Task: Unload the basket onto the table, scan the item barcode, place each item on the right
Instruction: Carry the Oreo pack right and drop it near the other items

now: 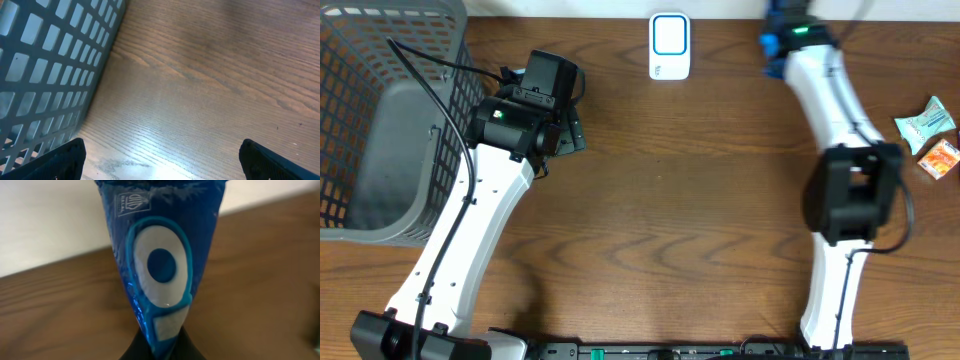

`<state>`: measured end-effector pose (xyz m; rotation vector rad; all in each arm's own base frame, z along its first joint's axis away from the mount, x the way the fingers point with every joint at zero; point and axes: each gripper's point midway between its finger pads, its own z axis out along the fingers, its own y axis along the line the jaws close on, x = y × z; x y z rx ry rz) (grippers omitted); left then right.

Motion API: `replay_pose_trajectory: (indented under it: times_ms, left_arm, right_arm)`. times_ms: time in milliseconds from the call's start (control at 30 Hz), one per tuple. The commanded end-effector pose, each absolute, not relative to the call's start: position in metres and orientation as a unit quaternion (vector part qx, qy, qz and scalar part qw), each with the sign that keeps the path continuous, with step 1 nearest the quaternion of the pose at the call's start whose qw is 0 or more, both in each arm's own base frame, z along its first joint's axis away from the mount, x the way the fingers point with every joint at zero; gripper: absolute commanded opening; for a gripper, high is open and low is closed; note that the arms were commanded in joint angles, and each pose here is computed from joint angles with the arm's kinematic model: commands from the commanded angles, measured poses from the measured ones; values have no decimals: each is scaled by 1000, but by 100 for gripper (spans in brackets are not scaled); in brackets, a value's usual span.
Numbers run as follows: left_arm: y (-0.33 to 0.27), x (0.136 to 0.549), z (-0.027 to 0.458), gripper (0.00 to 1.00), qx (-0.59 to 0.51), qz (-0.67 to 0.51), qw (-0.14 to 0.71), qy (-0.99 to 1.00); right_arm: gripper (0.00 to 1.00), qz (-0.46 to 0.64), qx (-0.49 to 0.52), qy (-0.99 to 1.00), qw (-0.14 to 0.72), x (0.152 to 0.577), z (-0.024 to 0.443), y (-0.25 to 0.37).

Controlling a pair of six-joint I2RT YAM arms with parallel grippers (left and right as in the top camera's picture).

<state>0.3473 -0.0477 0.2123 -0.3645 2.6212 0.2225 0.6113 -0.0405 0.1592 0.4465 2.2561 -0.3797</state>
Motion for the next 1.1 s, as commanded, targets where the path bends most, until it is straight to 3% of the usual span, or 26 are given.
replay_pose_trajectory:
  times_ms: [0,300,733,767,867,933,1067]
  left_arm:
    - [-46,347,212,98,-139,84,241,957]
    - [-46,347,212,98,-139,84,240,957]
    - [-46,347,212,98,-139,84,241,957]
    - [-46,347,212,98,-139,84,241,957]
    - [-46,347,212,98,-139,84,241,957]
    - [-46,347,212,98,-139,84,241,957]
    - [-46,347,212,98,-139,84,240,957]
  right_arm:
    - [2,-178,226,875,389,593,187,-91]
    - [2,-208,333,866,308,539,163,-194]
    - [2,-238,400,852,239,478,150,-277]
    - [8,-240,405,851,235,474,149,-282]
    - [49,-243,417,847,222,462,147,-295]
    - [63,-245,423,846,211,453,145,-302]
    - [78,-236,429,848,200,445,141,-307]
